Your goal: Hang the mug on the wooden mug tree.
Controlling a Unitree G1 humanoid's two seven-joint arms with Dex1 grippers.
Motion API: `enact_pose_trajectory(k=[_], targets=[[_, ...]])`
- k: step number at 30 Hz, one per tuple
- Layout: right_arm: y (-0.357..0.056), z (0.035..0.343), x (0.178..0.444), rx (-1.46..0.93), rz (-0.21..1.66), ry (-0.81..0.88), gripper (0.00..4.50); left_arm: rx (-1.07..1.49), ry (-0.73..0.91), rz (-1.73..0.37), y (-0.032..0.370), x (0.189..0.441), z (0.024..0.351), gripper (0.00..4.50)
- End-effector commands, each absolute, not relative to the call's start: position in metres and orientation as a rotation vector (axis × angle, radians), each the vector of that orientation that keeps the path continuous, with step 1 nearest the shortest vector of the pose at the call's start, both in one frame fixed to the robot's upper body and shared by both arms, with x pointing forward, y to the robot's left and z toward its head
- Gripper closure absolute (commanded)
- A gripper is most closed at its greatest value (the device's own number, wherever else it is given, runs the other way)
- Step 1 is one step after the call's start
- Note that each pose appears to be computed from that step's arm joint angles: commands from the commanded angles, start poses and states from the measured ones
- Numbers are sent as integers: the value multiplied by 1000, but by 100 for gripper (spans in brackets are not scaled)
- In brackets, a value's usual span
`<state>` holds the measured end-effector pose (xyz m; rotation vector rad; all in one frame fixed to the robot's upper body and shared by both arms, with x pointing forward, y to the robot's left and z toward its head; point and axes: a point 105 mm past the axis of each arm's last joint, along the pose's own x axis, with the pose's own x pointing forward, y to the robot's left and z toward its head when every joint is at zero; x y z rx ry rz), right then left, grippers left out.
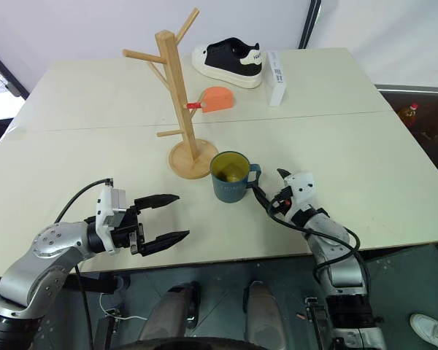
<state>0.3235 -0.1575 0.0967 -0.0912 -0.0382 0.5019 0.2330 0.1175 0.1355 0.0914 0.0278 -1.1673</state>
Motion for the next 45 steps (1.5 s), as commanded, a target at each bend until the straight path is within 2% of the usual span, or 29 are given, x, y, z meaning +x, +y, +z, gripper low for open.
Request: enact_pose_trajectory(k=[1,2,3,5,9,11,16,18,22,26,28,32,36,45], targets=[[-154,104,329,-96,501,-80,6,112,-19,-1177,115,231,144,0],[-152,104,330,-93,504,-79,6,113,-20,-1175,115,231,144,0],[-151,104,331,-92,507,-81,57,113,-21,-1173,116,231,144,0],[-148,105,330,-81,528,-86,131,115,-22,-1169,116,231,145,0],[-143,107,328,-70,552,-94,356,118,-22,-1161,118,231,144,0],[-140,109,326,-63,574,-101,448,118,-22,-1153,119,231,144,0],[-133,125,319,-71,639,-145,448,121,-22,-1127,123,233,144,0],[-130,136,313,-155,703,-159,448,127,-22,-1105,128,236,145,0],[-126,188,311,-541,854,-244,448,144,-52,-976,155,256,151,0],[-117,225,312,-664,932,-282,448,137,-84,-923,170,265,160,0],[-111,238,313,-722,966,-286,448,143,-99,-913,175,268,165,0],[-100,264,336,-827,977,-294,448,105,-199,-900,180,273,195,0],[-95,274,352,-876,993,-283,448,98,-241,-903,179,273,211,0],[-79,287,369,-906,1034,-294,448,103,-261,-885,177,270,216,0]])
